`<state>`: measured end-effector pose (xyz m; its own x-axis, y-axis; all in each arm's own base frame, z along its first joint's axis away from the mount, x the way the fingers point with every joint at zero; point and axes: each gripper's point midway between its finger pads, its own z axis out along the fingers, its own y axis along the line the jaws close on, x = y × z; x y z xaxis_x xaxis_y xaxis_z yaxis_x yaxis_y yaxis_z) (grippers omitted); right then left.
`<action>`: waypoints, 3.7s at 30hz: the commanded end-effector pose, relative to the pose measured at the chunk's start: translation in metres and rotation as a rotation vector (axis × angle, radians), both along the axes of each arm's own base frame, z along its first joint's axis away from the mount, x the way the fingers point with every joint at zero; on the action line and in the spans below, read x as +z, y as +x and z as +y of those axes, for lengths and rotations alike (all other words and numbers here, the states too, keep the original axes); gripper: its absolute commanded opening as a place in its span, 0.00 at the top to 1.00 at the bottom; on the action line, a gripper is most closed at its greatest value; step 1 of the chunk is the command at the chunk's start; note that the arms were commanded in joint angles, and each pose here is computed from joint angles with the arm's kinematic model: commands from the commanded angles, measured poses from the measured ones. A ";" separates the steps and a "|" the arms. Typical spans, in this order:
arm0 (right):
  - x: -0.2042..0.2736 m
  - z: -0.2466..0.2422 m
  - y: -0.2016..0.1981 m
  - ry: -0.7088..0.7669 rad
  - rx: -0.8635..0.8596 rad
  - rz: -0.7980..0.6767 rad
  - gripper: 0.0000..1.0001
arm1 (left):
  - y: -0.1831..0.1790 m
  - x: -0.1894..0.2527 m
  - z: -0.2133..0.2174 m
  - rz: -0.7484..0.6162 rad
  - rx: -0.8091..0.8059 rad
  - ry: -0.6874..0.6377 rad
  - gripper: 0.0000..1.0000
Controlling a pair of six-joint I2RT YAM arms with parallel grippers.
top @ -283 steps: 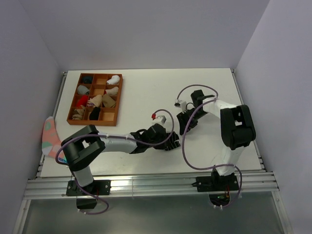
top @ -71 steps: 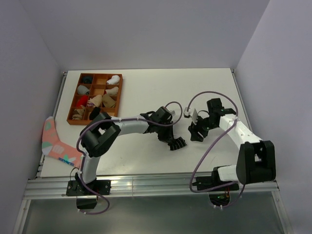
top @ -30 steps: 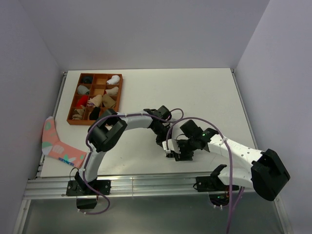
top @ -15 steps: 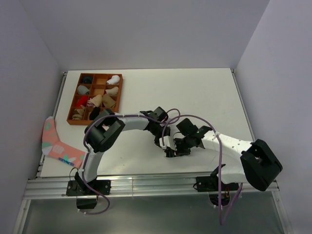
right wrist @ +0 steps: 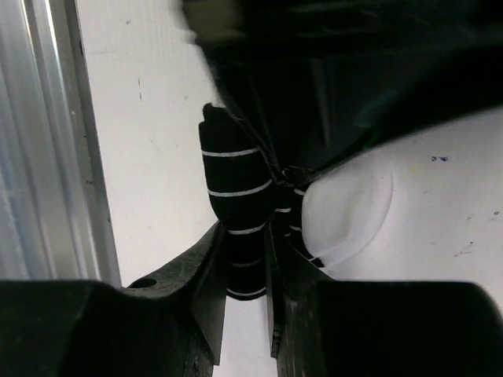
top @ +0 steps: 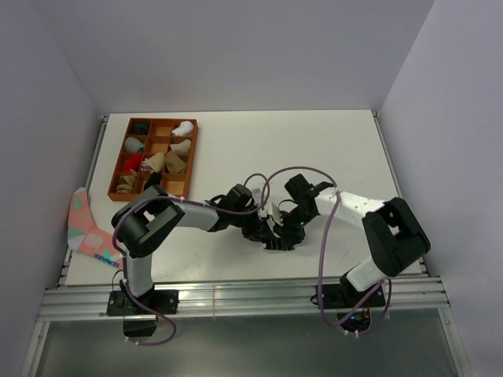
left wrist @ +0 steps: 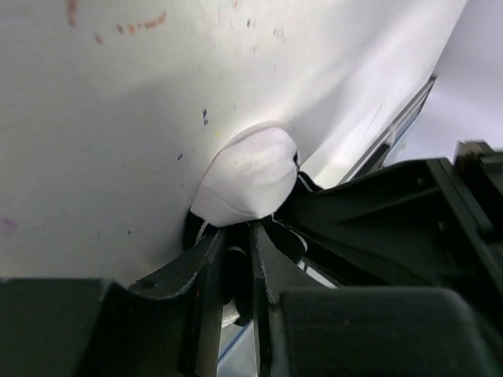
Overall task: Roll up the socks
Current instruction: Roll the sock at the center of the board.
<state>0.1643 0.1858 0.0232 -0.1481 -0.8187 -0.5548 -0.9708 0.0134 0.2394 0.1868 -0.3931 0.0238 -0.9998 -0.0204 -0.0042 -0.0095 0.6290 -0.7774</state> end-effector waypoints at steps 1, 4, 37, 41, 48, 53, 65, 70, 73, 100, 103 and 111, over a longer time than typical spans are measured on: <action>0.000 -0.013 -0.005 -0.037 -0.022 0.133 0.76 | 0.028 0.014 -0.007 -0.148 0.128 -0.065 0.76; 0.002 -0.016 0.000 -0.036 -0.048 0.216 0.76 | 0.027 0.022 -0.008 -0.202 0.142 -0.106 0.76; -0.026 -0.021 0.024 -0.213 -0.204 0.477 0.77 | 0.010 0.051 0.006 -0.779 0.016 -0.148 0.51; -0.025 -0.021 0.025 -0.215 -0.205 0.484 0.77 | 0.006 0.052 -0.003 -0.773 -0.032 -0.179 0.51; -0.026 -0.021 0.025 -0.221 -0.211 0.487 0.77 | -0.001 0.037 -0.013 -0.738 -0.111 -0.180 0.51; -0.026 -0.021 0.026 -0.223 -0.218 0.482 0.77 | 0.002 0.016 -0.013 -0.691 -0.118 -0.109 0.60; -0.017 -0.025 0.056 -0.219 -0.340 0.252 0.53 | -0.002 -0.040 -0.007 -0.538 -0.135 0.214 1.00; -0.008 -0.029 0.067 -0.197 -0.402 0.136 0.45 | -0.006 -0.058 0.002 -0.457 -0.123 0.296 1.00; -0.004 -0.032 0.071 -0.189 -0.462 0.125 0.43 | -0.008 -0.062 0.004 -0.434 -0.117 0.310 1.00; 0.014 -0.069 0.051 -0.136 -0.596 0.499 0.31 | -0.011 -0.094 0.018 -0.303 -0.108 0.477 1.00; 0.016 -0.068 0.043 -0.145 -0.571 0.569 0.30 | -0.012 -0.098 0.019 -0.290 -0.100 0.479 1.00; 0.004 -0.069 0.042 -0.175 -0.576 0.648 0.34 | -0.010 -0.097 0.015 -0.292 -0.082 0.462 1.00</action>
<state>0.2057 0.1166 0.0278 -0.8028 -0.5849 -0.1160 -0.5015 0.5570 0.6620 0.2180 -0.4563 0.0308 -0.8932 -0.0159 -0.4494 0.3129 0.6958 -0.6465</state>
